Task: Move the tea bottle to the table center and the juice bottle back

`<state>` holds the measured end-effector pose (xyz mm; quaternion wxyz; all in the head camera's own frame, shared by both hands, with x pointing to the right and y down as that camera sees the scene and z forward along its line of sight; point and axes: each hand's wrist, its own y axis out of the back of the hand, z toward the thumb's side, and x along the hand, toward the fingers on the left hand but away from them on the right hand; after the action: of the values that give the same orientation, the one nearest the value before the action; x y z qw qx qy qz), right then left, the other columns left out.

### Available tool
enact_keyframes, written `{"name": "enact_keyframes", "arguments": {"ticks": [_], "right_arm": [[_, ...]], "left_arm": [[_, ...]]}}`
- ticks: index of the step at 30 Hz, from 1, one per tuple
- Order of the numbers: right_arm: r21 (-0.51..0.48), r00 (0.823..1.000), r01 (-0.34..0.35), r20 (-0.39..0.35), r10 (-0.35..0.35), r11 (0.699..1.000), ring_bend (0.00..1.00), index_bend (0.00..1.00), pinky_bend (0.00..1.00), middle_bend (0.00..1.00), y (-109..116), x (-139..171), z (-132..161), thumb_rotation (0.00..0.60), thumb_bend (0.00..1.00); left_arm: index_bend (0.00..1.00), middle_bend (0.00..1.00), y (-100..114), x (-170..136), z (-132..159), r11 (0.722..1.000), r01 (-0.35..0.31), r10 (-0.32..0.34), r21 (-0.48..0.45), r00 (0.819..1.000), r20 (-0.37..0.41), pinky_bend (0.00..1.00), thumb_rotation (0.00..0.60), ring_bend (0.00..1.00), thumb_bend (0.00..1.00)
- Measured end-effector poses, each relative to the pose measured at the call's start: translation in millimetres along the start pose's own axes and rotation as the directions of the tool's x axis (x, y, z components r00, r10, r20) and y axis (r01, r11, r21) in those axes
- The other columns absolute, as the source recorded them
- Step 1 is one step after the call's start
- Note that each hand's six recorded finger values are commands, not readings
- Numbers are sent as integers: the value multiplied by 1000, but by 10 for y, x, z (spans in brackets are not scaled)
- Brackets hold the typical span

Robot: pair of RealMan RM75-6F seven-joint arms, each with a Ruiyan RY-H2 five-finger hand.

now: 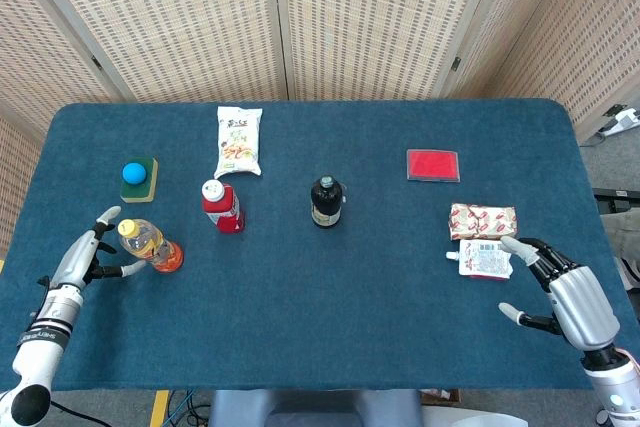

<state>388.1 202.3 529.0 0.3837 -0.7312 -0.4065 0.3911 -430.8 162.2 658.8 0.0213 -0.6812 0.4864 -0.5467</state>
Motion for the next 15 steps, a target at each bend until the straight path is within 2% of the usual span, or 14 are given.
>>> {"name": "enact_keyframes", "arguments": {"ticks": [12, 14, 15], "right_arm": [[0, 1000, -6, 1, 6, 1000, 193, 161, 445, 291, -15, -8, -3, 600, 74], [-2, 1000, -5, 1, 5, 1000, 193, 161, 444, 291, -12, -8, -3, 600, 74], [-2, 1000, -4, 0, 4, 1000, 193, 161, 444, 291, -9, -7, -4, 600, 74]], "left_arm": [[55, 42, -131, 36, 133, 999, 43, -42, -22, 999, 33, 320, 600, 116, 103], [81, 62, -153, 43, 139, 999, 46, -45, -27, 998, 34, 320, 600, 124, 103], [128, 95, -157, 46, 138, 999, 45, -44, -30, 998, 34, 320, 600, 142, 103]]}}
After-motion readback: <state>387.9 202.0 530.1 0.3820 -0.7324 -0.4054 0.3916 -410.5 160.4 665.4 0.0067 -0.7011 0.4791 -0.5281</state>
